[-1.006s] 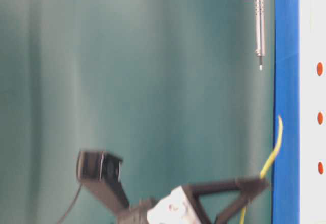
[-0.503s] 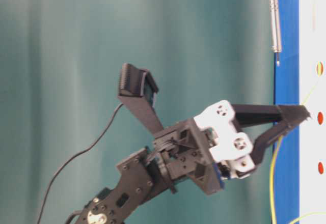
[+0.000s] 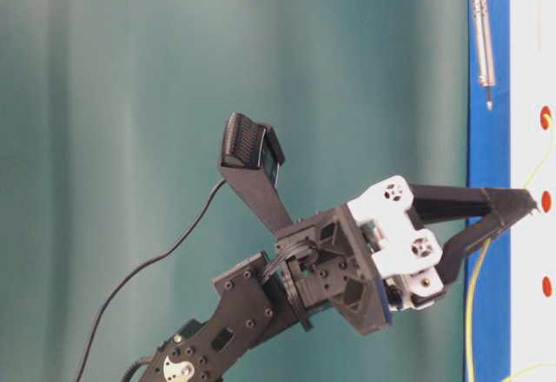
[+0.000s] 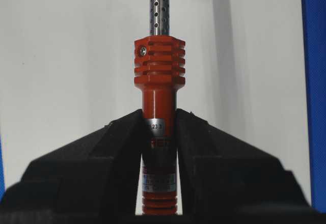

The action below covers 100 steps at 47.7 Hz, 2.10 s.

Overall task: Touch the tip of the soldering iron to the tip of the solder at the mark.
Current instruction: 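Hold solder tip against iron tip at the right red dot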

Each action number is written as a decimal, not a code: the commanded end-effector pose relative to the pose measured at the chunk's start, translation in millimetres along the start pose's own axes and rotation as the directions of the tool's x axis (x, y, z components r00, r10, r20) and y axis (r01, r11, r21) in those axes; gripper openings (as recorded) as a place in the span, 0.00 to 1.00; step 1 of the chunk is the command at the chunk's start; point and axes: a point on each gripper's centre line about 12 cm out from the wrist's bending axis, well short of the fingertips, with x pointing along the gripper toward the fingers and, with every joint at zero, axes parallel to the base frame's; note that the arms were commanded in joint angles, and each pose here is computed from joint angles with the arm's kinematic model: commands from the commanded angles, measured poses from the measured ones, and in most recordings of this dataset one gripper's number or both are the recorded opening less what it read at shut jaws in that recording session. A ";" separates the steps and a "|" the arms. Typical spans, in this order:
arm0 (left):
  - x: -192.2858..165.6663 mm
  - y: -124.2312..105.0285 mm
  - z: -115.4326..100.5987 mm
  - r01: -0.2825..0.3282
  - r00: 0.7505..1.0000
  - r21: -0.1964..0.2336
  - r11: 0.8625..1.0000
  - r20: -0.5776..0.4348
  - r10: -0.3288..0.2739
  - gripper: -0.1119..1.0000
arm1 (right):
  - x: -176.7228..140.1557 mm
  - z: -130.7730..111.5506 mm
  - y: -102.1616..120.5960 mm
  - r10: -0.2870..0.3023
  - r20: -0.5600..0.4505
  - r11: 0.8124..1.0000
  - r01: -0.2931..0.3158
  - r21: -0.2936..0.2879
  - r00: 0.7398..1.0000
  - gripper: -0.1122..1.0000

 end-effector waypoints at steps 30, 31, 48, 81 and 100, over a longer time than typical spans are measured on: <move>-9.9 -2.2 7.7 0.009 0.999 0.001 1.000 0.033 -0.009 0.12 | 20.8 9.4 -2.0 0.000 -0.038 1.000 0.000 -0.001 0.999 0.16; -9.9 -2.3 7.7 0.010 0.999 0.000 1.000 0.032 -0.010 0.12 | 21.4 9.6 -2.0 0.000 -0.040 1.000 0.000 -0.003 0.999 0.16; -9.3 -2.2 7.4 0.008 0.999 0.001 1.000 0.031 -0.008 0.12 | 25.5 7.7 -2.0 0.000 -0.052 1.000 0.000 -0.002 0.999 0.16; -9.9 -2.2 7.7 0.009 0.999 0.003 1.000 0.033 -0.009 0.12 | 26.5 8.0 3.1 0.011 -0.055 1.000 -0.012 -0.022 0.998 0.16; -9.3 -2.9 7.2 0.010 0.999 0.001 1.000 0.031 -0.010 0.12 | 26.6 7.4 2.7 0.010 -0.056 1.000 -0.011 -0.021 0.998 0.16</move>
